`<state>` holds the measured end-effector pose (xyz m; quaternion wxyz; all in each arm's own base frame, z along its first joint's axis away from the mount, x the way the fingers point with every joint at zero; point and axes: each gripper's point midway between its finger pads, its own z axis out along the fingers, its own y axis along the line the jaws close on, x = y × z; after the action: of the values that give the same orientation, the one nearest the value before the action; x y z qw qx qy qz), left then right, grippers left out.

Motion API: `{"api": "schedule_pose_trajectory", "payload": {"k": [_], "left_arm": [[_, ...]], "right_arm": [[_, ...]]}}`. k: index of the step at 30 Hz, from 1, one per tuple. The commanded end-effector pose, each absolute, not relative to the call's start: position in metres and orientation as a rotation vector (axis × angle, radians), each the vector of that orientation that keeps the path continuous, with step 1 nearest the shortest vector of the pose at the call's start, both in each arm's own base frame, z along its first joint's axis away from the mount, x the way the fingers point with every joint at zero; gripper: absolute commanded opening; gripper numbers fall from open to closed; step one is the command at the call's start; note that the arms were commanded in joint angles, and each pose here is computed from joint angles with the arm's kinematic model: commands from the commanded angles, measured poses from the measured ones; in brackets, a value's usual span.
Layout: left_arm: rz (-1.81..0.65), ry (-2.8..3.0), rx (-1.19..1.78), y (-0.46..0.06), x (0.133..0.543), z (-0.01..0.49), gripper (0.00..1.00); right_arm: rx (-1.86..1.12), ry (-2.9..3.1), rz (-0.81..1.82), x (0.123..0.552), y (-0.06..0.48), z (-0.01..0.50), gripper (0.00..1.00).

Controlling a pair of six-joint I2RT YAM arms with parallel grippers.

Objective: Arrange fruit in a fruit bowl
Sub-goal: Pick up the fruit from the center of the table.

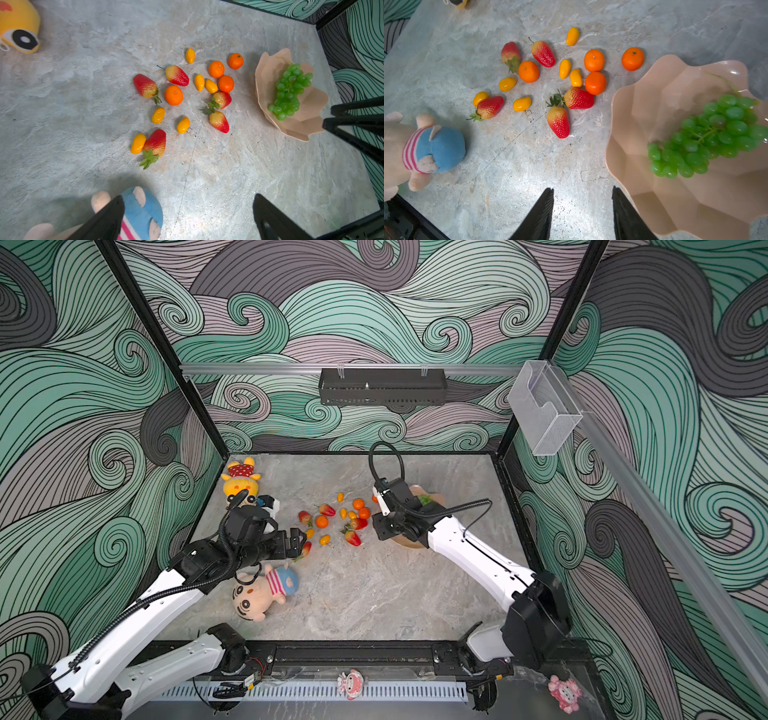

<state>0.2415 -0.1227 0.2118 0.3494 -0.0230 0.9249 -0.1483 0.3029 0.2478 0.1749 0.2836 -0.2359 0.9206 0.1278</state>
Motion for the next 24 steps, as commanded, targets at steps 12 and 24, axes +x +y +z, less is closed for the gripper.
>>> {"api": "schedule_pose_trajectory", "payload": {"k": [12,24], "left_arm": [[-0.411,2.42,-0.311,-0.091,0.24,0.193,0.98],[-0.593,2.397,-0.538,-0.076,0.25,0.177,0.99]], "right_arm": [[-0.996,2.515,0.187,0.317,0.326,0.131,0.47],[-1.119,2.587,0.015,0.339,0.347,0.088,0.47]]}}
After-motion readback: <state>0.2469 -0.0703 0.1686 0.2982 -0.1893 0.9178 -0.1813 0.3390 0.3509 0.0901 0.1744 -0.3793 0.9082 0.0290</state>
